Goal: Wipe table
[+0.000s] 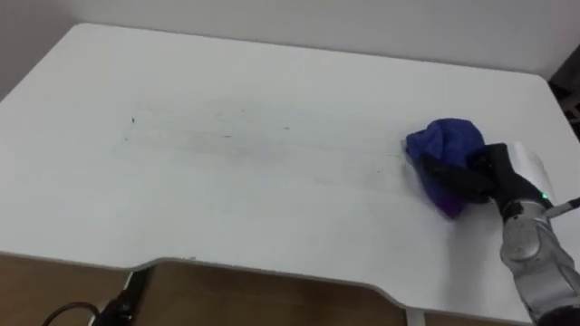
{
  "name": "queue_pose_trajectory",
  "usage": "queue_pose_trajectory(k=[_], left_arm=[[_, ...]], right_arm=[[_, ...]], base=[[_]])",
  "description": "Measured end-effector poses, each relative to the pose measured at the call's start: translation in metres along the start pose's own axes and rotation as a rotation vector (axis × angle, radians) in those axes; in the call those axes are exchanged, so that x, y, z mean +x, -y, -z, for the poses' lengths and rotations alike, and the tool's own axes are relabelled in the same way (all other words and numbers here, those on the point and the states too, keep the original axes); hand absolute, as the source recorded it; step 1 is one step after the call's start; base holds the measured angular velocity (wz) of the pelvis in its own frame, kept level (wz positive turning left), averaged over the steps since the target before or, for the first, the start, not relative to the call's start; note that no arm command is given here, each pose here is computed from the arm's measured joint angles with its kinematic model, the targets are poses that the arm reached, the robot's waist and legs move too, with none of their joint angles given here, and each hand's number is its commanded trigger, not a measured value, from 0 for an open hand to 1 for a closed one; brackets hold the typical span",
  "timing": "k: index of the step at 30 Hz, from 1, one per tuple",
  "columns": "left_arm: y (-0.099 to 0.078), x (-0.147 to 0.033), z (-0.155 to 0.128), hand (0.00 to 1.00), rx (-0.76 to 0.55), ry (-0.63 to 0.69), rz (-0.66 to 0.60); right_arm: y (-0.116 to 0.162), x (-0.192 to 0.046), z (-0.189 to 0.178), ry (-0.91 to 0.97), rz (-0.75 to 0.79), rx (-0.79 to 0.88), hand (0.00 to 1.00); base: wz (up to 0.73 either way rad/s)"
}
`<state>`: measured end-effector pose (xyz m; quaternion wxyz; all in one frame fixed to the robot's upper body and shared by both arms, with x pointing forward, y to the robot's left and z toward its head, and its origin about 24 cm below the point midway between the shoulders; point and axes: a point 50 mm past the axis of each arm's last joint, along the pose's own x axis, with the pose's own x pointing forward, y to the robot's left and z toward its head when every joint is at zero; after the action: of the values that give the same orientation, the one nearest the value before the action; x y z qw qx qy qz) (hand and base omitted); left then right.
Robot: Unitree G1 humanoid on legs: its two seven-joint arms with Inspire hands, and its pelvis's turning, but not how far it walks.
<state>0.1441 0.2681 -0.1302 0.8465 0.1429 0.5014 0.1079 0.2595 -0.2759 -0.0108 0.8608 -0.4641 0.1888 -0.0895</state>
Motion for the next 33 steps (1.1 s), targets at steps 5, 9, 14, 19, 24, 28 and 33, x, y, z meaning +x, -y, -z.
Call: queue_pose_trajectory(k=[5,9,14,19,24,28,33], left_arm=[[0.001,-0.001,-0.005,0.00,-0.037,0.026,0.027],[0.004,-0.002,-0.006,0.00,-0.013,0.038,0.059],[0.004,-0.002,-0.007,0.00,0.015,0.040,0.080],[-0.003,-0.002,-0.011,0.00,-0.019,0.060,0.055],[-0.010,-0.003,-0.012,0.00,-0.051,0.071,0.036],[-0.019,-0.006,0.003,0.00,-0.098,0.045,0.011],[-0.031,-0.009,0.018,0.00,-0.142,0.014,-0.034]], right_arm=[[-0.010,-0.010,-0.011,0.040,-0.047,0.035,0.00],[-0.010,-0.015,-0.015,0.062,-0.099,0.026,0.00],[-0.006,-0.014,-0.019,0.081,-0.111,-0.015,0.00],[0.007,-0.012,-0.015,0.064,-0.075,0.010,0.00],[0.033,-0.010,-0.014,0.059,0.026,0.038,0.00],[0.057,-0.011,-0.005,0.032,0.135,0.072,0.00],[0.089,-0.016,0.012,-0.024,0.303,0.121,0.00]], base=[[-0.23],[-0.17],[-0.06],[-0.01],[0.00],[-0.01],[-0.02]])
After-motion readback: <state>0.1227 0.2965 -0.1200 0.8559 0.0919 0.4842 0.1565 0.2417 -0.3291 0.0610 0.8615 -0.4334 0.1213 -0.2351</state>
